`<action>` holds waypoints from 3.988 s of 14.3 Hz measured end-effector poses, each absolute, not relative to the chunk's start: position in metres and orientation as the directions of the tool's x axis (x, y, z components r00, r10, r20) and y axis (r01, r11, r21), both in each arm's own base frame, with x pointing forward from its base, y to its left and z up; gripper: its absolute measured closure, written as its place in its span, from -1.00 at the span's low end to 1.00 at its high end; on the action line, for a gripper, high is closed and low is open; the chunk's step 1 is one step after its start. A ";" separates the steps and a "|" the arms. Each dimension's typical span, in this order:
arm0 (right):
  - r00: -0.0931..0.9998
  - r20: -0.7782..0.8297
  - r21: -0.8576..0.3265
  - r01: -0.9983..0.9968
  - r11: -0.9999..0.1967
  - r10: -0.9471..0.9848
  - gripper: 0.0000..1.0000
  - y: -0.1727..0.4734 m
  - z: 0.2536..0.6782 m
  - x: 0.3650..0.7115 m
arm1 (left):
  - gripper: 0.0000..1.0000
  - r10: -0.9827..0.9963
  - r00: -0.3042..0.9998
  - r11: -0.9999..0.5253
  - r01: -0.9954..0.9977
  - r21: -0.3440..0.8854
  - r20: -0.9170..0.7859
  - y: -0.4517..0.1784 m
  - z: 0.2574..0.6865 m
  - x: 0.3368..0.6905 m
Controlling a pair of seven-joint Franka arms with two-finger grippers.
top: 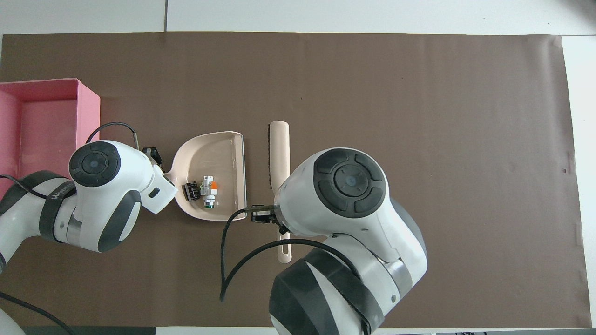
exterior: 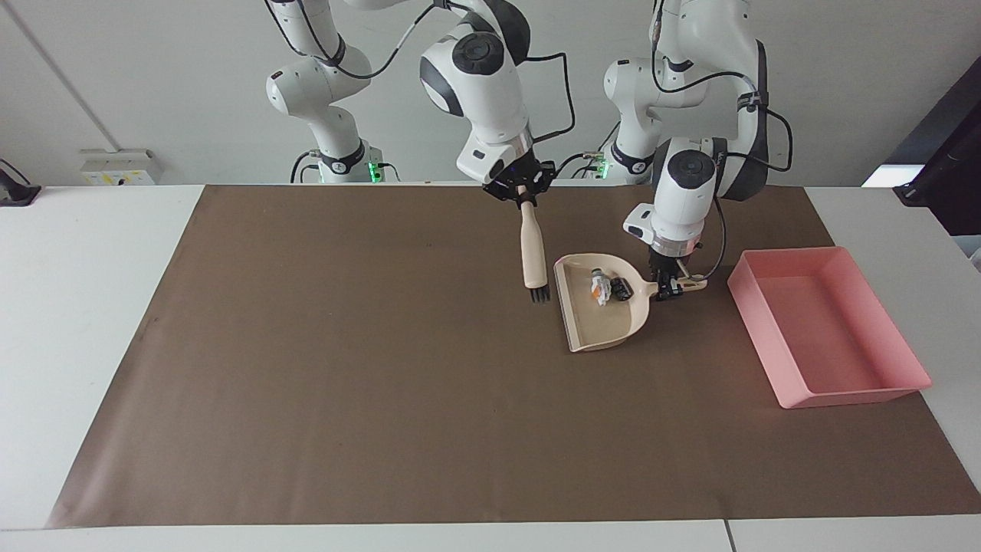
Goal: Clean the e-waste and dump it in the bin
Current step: 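Lift the dustpan over the bin while the right gripper returns the brush, then tip the dustpan with the left gripper to dump the component into the bin, then lower the brush onto the table and open the right gripper, then set the dustpan back on the table with the left gripper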
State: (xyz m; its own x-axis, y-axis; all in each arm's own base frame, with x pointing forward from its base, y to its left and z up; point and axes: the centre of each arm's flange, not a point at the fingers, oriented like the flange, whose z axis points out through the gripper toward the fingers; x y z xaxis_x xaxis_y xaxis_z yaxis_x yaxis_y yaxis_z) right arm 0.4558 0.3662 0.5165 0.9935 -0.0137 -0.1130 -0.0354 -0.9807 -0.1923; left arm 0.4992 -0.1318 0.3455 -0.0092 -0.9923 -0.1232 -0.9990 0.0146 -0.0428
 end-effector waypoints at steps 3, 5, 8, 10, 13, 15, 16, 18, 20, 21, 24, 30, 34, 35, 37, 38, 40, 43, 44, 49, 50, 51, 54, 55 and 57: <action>0.991 -0.105 -0.045 -0.086 -0.995 -0.081 0.49 0.271 0.501 0.496 | 0.35 -0.994 0.022 -0.016 -0.999 -0.048 -0.109 -0.112 0.376 0.519; 0.988 -0.139 -0.013 -0.071 -0.997 -0.068 0.49 0.201 0.477 0.518 | 0.35 -0.991 0.058 -0.053 -0.998 -0.043 -0.120 -0.086 0.411 0.536; 0.981 -0.193 0.012 -0.014 -1.000 -0.016 0.49 0.083 0.445 0.529 | 0.35 -0.987 0.091 -0.087 -0.995 -0.041 -0.130 -0.014 0.464 0.557; 0.977 -0.211 0.013 0.025 -1.000 0.022 0.49 0.021 0.425 0.524 | 0.35 -0.980 0.149 -0.143 -0.988 -0.058 -0.131 0.038 0.492 0.564; 0.982 -0.188 0.002 0.020 -1.000 0.019 0.49 -0.044 0.392 0.508 | 0.35 -0.980 0.148 -0.139 -0.988 -0.072 -0.137 0.118 0.509 0.567; 0.984 -0.175 0.000 0.001 -1.000 0.001 0.49 -0.066 0.373 0.492 | 0.35 -0.982 0.097 -0.086 -0.994 -0.074 -0.162 0.171 0.507 0.563; 0.987 -0.163 0.001 0.003 -1.000 0.003 0.49 -0.071 0.366 0.484 | 0.35 -0.978 0.074 -0.059 -0.995 -0.083 -0.194 0.194 0.505 0.562; 0.990 -0.140 0.005 0.014 -1.000 0.013 0.49 -0.070 0.354 0.471 | 0.35 -0.960 0.037 -0.017 -0.997 -0.075 -0.278 0.225 0.495 0.562; 0.991 -0.129 0.009 0.020 -1.000 0.019 0.49 -0.067 0.346 0.461 | 0.35 -0.937 0.002 0.020 -0.998 -0.060 -0.350 0.237 0.483 0.570; 0.991 -0.130 0.009 0.023 -1.000 0.021 0.49 -0.066 0.345 0.458 | 0.35 -0.926 -0.007 0.032 -0.998 -0.059 -0.378 0.238 0.481 0.575; 0.992 -0.124 0.006 0.038 -0.999 0.037 0.49 -0.075 0.342 0.455 | 0.35 -0.831 0.032 0.007 -0.998 -0.068 -0.555 0.225 0.481 0.588; 0.991 -0.128 0.003 0.047 -0.999 0.046 0.48 -0.077 0.337 0.452 | 0.35 -0.648 0.042 0.017 -0.997 -0.070 -0.761 0.186 0.479 0.599; 0.988 -0.128 -0.002 0.087 -0.996 0.087 0.37 -0.077 0.337 0.452 | 0.35 -0.569 0.036 0.015 -0.998 -0.054 -0.822 0.178 0.487 0.599; 0.988 -0.126 -0.002 0.090 -0.996 0.090 0.15 -0.076 0.337 0.452 | 0.35 -0.563 0.044 0.014 -0.998 -0.063 -0.825 0.179 0.494 0.599; 0.989 -0.109 0.003 0.105 -0.994 0.104 -0.26 -0.070 0.346 0.459 | 0.35 -0.553 0.057 0.017 -0.997 -0.080 -0.831 0.177 0.517 0.595; 0.988 -0.096 0.007 0.120 -0.993 0.119 -0.42 -0.063 0.355 0.466 | 0.35 -0.554 0.060 0.029 -0.995 -0.091 -0.830 0.170 0.530 0.593; 0.989 -0.066 0.019 0.131 -0.991 0.130 -0.91 -0.037 0.389 0.487 | 0.35 -0.608 0.053 0.051 -0.993 -0.105 -0.792 0.141 0.551 0.589; 0.991 -0.019 0.030 0.134 -0.991 0.134 -1.00 -0.004 0.449 0.516 | 0.35 -0.731 0.032 0.059 -0.992 -0.109 -0.682 0.082 0.553 0.587; 0.992 -0.007 0.031 0.130 -0.991 0.130 -1.00 -0.003 0.468 0.524 | 0.35 -0.765 0.018 0.063 -0.993 -0.102 -0.643 0.060 0.549 0.587; 0.999 0.044 0.027 -0.021 -0.999 -0.020 -1.00 -0.007 0.548 0.549 | 0.35 -0.867 -0.099 0.128 -0.991 -0.026 -0.488 -0.046 0.508 0.575; 0.998 0.041 0.026 -0.047 -0.999 -0.046 -1.00 -0.006 0.567 0.549 | 0.35 -0.883 -0.106 0.125 -0.992 -0.011 -0.457 -0.064 0.494 0.569; 0.997 0.039 0.025 -0.069 -0.997 -0.068 -1.00 -0.007 0.589 0.547 | 0.35 -0.894 -0.110 0.123 -0.992 -0.002 -0.435 -0.080 0.479 0.563; 0.991 0.022 0.025 -0.130 -0.991 -0.130 -1.00 -0.014 0.641 0.536 | 0.35 -0.906 -0.122 0.130 -0.992 0.008 -0.405 -0.112 0.442 0.549; 0.989 0.013 0.026 -0.149 -0.988 -0.149 -1.00 -0.020 0.651 0.532 | 0.35 -0.916 -0.125 0.132 -0.991 0.007 -0.382 -0.118 0.431 0.546; 0.982 -0.005 0.028 -0.190 -0.981 -0.190 -1.00 -0.042 0.656 0.527 | 0.35 -0.929 -0.131 0.138 -0.990 0.005 -0.347 -0.122 0.407 0.541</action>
